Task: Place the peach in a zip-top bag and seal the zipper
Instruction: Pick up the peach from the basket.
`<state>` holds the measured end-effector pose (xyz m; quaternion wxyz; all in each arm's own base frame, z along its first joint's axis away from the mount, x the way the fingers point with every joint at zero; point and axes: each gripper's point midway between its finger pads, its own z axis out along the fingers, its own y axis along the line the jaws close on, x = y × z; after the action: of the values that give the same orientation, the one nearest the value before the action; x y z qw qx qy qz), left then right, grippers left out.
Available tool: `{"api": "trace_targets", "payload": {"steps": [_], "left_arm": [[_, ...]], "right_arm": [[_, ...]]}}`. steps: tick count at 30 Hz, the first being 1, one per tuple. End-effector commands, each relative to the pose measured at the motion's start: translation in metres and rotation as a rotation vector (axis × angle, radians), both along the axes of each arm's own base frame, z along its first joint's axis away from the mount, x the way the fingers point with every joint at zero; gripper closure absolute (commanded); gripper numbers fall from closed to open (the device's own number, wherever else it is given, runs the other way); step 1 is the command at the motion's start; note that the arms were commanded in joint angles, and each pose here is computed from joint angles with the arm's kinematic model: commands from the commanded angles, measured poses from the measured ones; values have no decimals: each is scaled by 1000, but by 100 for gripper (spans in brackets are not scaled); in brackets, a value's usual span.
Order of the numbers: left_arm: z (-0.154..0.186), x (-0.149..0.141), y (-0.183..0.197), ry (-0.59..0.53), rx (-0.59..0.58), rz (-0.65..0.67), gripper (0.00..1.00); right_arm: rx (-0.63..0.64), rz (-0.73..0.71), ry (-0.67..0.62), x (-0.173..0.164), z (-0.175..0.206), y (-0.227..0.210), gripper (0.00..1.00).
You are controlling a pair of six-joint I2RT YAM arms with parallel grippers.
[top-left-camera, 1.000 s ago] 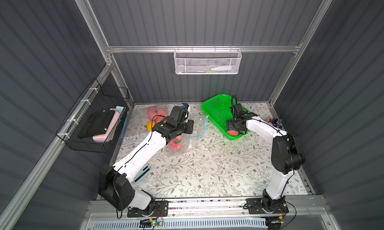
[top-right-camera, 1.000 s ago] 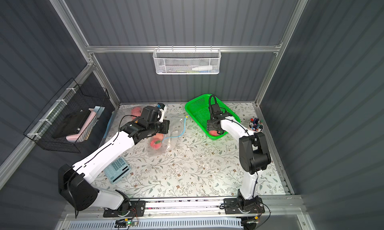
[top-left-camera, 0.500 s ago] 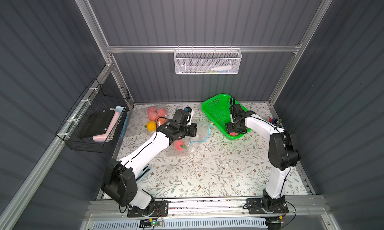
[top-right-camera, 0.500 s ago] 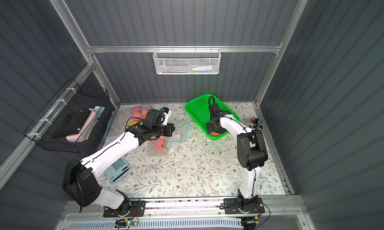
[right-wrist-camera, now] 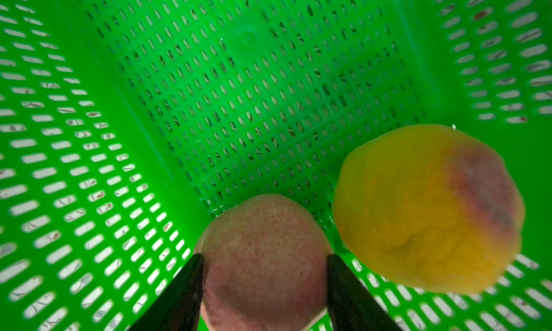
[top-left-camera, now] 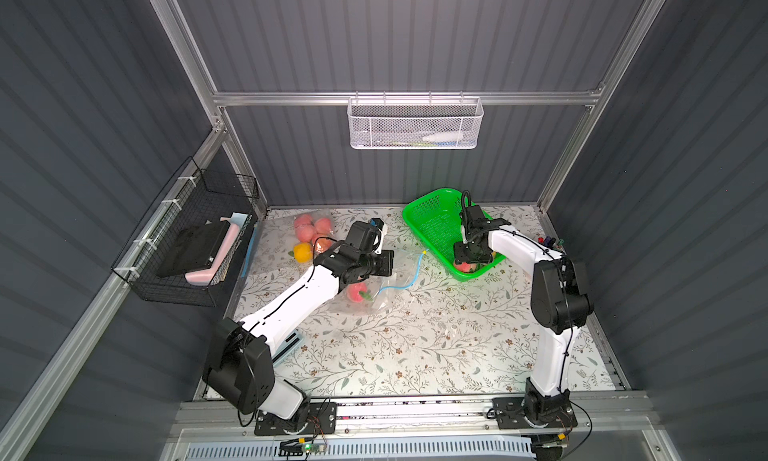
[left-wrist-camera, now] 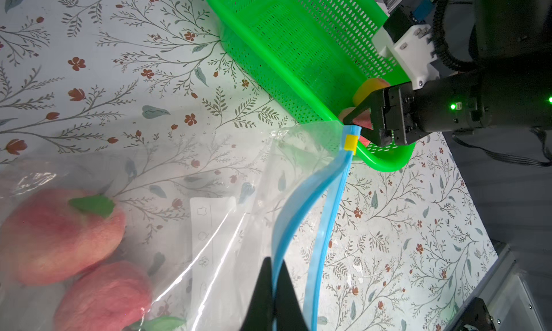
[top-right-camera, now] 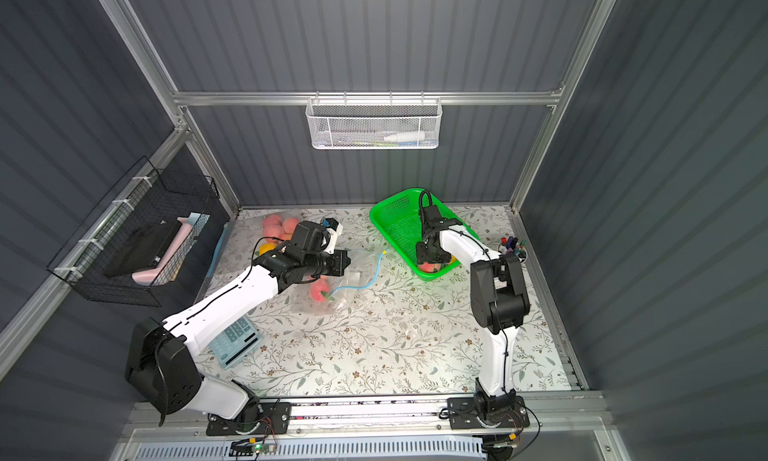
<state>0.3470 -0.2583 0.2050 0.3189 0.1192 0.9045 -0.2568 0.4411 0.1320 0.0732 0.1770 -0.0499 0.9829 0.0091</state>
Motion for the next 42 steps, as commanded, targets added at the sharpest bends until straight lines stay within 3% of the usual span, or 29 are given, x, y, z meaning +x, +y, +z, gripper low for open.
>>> {"api": "trace_targets", "payload": {"steps": [1, 13, 22, 26, 34, 42], "left_arm": [[0, -1, -2, 6, -21, 2, 100], [-2, 1, -7, 25, -38, 2, 100], [-9, 2, -12, 62, -55, 5, 100], [-13, 2, -16, 92, -69, -1, 100], [1, 4, -10, 37, -47, 7, 100], [11, 5, -11, 24, -66, 8, 100]], "right_arm": [[31, -65, -79, 10, 22, -9, 55], [181, -191, -322, 26, 77, -13, 56], [281, -176, -325, 32, 74, 4, 56], [338, -179, -339, 34, 91, 11, 56], [545, -40, -421, 5, 153, 37, 56], [841, 232, -442, -54, 209, 84, 57]]}}
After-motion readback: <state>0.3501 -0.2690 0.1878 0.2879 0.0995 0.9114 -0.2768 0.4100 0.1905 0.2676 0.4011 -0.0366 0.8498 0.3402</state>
